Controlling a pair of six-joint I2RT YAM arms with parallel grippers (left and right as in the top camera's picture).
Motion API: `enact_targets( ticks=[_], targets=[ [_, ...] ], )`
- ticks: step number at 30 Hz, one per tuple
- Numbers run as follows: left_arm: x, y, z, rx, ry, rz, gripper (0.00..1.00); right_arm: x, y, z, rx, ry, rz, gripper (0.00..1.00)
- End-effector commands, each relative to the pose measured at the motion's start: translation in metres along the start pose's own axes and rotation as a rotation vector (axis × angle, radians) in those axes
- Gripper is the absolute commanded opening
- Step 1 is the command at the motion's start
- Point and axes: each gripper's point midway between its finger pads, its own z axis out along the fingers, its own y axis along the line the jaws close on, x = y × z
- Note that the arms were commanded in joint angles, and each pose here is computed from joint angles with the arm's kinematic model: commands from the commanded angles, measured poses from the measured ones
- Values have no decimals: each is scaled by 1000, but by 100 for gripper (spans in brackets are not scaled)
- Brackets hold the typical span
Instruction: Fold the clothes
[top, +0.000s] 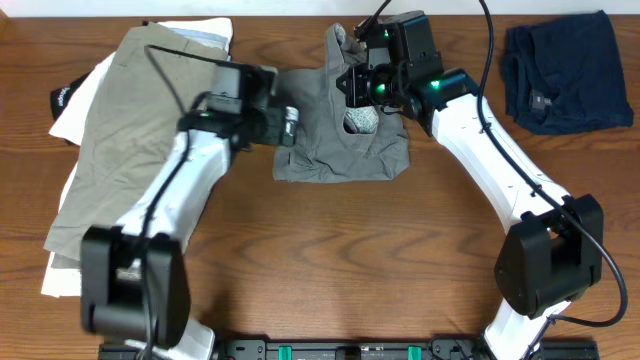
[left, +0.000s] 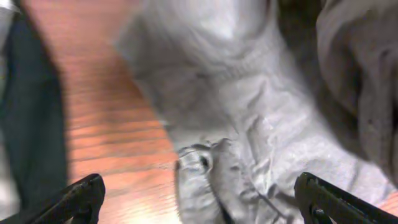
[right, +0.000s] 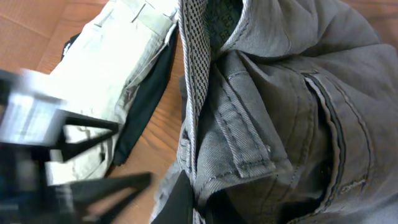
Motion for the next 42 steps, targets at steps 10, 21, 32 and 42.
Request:
enact_targets(
  ticks=[10, 21, 32, 42],
  targets=[
    [-21, 50, -46, -115, -105, -178, 98, 12, 30, 44, -65, 10, -88, 1],
    [-19, 65, -49, -138, -105, -206, 98, 52, 68, 64, -207, 127, -174, 60],
    [-19, 71, -51, -147, -108, -217, 98, 35, -2, 14, 76, 129, -90, 84],
    [-11, 72, -46, -148, -71, -222, 98, 90, -57, 0, 248, 343, 113, 99]
  ],
)
